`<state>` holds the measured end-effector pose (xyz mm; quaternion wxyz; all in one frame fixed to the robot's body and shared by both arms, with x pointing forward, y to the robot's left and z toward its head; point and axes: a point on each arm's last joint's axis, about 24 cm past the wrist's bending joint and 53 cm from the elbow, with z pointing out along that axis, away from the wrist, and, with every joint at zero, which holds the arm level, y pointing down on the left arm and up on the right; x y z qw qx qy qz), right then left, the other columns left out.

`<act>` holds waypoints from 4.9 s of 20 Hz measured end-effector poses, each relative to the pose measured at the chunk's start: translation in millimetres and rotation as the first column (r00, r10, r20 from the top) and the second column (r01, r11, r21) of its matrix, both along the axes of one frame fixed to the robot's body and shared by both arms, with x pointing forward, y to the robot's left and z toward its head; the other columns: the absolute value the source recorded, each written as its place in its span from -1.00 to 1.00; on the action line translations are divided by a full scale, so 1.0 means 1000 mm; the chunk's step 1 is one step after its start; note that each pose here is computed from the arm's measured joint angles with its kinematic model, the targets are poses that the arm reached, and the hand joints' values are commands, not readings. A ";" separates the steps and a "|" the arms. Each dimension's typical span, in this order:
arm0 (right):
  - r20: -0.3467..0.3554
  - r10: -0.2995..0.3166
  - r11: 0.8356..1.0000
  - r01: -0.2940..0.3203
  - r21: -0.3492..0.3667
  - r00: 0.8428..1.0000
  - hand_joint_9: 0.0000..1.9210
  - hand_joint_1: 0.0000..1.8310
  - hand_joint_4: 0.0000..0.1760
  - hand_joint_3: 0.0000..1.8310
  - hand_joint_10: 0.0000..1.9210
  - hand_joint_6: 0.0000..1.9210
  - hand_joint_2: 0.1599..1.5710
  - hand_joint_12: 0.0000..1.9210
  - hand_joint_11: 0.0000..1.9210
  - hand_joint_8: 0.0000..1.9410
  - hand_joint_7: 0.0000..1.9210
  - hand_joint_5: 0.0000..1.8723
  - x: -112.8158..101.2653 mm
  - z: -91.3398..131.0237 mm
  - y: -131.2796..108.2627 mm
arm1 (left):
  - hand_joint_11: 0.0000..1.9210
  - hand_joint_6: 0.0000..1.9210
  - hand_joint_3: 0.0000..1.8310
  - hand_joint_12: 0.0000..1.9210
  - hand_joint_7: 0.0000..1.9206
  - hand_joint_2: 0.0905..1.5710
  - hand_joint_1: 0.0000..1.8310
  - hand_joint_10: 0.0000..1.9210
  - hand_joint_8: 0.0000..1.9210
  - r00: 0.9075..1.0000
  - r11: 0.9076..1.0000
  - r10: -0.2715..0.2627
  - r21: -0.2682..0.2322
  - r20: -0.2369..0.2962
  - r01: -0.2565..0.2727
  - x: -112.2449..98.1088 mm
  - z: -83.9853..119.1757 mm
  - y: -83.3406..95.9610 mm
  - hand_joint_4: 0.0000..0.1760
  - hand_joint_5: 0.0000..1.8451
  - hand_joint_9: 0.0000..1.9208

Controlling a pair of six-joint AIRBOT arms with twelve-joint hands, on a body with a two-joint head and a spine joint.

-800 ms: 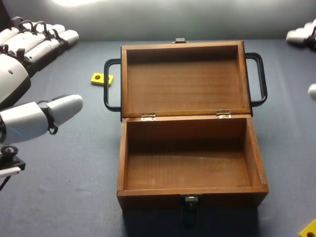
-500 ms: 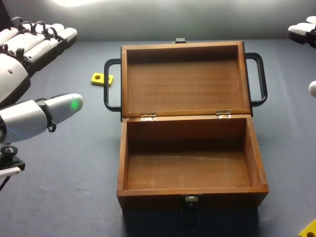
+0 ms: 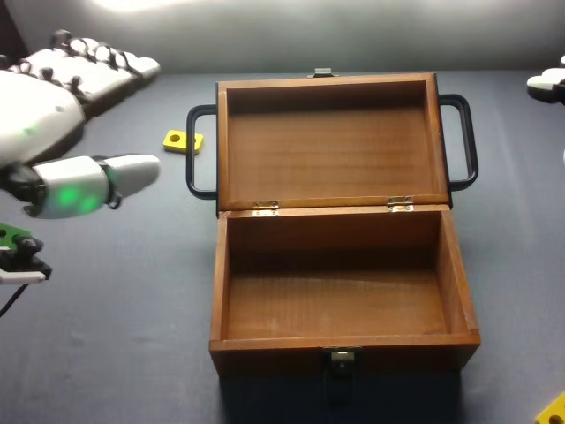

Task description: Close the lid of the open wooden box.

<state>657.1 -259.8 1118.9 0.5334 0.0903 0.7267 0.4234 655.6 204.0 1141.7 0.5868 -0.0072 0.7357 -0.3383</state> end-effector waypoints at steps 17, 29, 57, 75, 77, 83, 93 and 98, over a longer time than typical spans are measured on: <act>-0.138 0.007 0.979 -0.036 -0.202 0.990 -0.92 -1.00 -0.90 -1.00 -1.00 -1.00 0.71 -1.00 -0.91 -1.00 -0.79 -0.74 0.038 -0.056 0.016 | -0.94 -1.00 -1.00 -0.97 -0.93 0.56 -1.00 -1.00 -1.00 0.986 0.969 0.030 0.247 -0.165 0.012 0.040 -0.059 -0.004 -1.00 -0.95 -0.92; -0.152 0.066 0.972 -0.098 -0.213 0.986 -0.94 -1.00 -1.00 -1.00 -1.00 -1.00 0.71 -0.99 -0.91 -0.99 -0.81 -0.79 0.039 -0.067 0.042 | -0.93 -1.00 -1.00 -0.97 -1.00 0.53 -1.00 -1.00 -1.00 0.974 0.957 0.023 0.288 -0.226 0.044 0.050 -0.084 -0.019 -1.00 -0.99 -1.00; -0.155 0.088 0.983 -0.111 -0.144 0.984 -0.95 -1.00 -1.00 -0.99 -0.99 -0.99 0.72 -0.99 -0.94 -0.99 -0.80 -0.78 0.035 -0.059 0.059 | -1.00 -1.00 -1.00 -1.00 -1.00 0.51 -1.00 -1.00 -1.00 0.983 0.967 -0.005 0.250 -0.182 0.051 0.033 -0.067 -0.025 -1.00 -1.00 -1.00; -0.092 0.201 0.979 -0.204 -0.026 0.975 -0.97 -1.00 -1.00 -0.99 -1.00 -1.00 0.79 -1.00 -0.94 -1.00 -0.80 -0.77 0.002 -0.029 0.089 | -0.95 -0.99 -1.00 -0.98 -0.97 0.67 -1.00 -0.99 -0.99 0.995 0.994 -0.059 0.086 -0.080 0.065 -0.013 -0.024 -0.020 -1.00 -0.97 -0.96; -0.087 0.212 0.977 -0.214 -0.019 0.973 -0.98 -1.00 -1.00 -0.99 -1.00 -0.99 0.77 -1.00 -0.95 -1.00 -0.81 -0.77 -0.002 -0.027 0.091 | -0.93 -0.98 -1.00 -0.97 -0.95 0.67 -1.00 -0.98 -0.98 0.995 0.994 -0.063 0.084 -0.074 0.069 -0.016 -0.023 -0.021 -1.00 -0.95 -0.95; -0.079 0.269 0.963 -0.269 0.011 0.960 -0.94 -1.00 -1.00 -1.00 -0.99 -1.00 0.70 -0.98 -0.91 -1.00 -0.80 -0.78 -0.028 -0.023 0.098 | -0.89 -1.00 -1.00 -0.95 -0.91 0.63 -1.00 -1.00 -1.00 0.993 0.993 -0.085 0.075 -0.081 0.092 -0.028 -0.025 -0.025 -1.00 -0.92 -0.89; -0.129 0.301 0.954 -0.300 0.032 0.945 -1.00 -0.95 -0.88 -0.99 -1.00 -1.00 0.79 -0.99 -0.92 -1.00 -0.91 -0.85 -0.051 -0.039 0.100 | -0.90 -1.00 -1.00 -0.95 -0.94 0.66 -1.00 -0.99 -0.99 0.992 0.994 -0.085 0.062 -0.099 0.091 -0.037 -0.028 -0.019 -1.00 -0.95 -0.89; -0.148 0.299 0.954 -0.296 0.043 0.943 -1.00 -0.79 -0.70 -1.00 -1.00 -1.00 0.75 -0.99 -0.92 -1.00 -0.95 -0.91 -0.056 -0.045 0.099 | -0.91 -1.00 -1.00 -0.95 -0.94 0.68 -1.00 -1.00 -1.00 0.991 0.994 -0.086 0.064 -0.107 0.093 -0.039 -0.032 -0.019 -1.00 -0.96 -0.90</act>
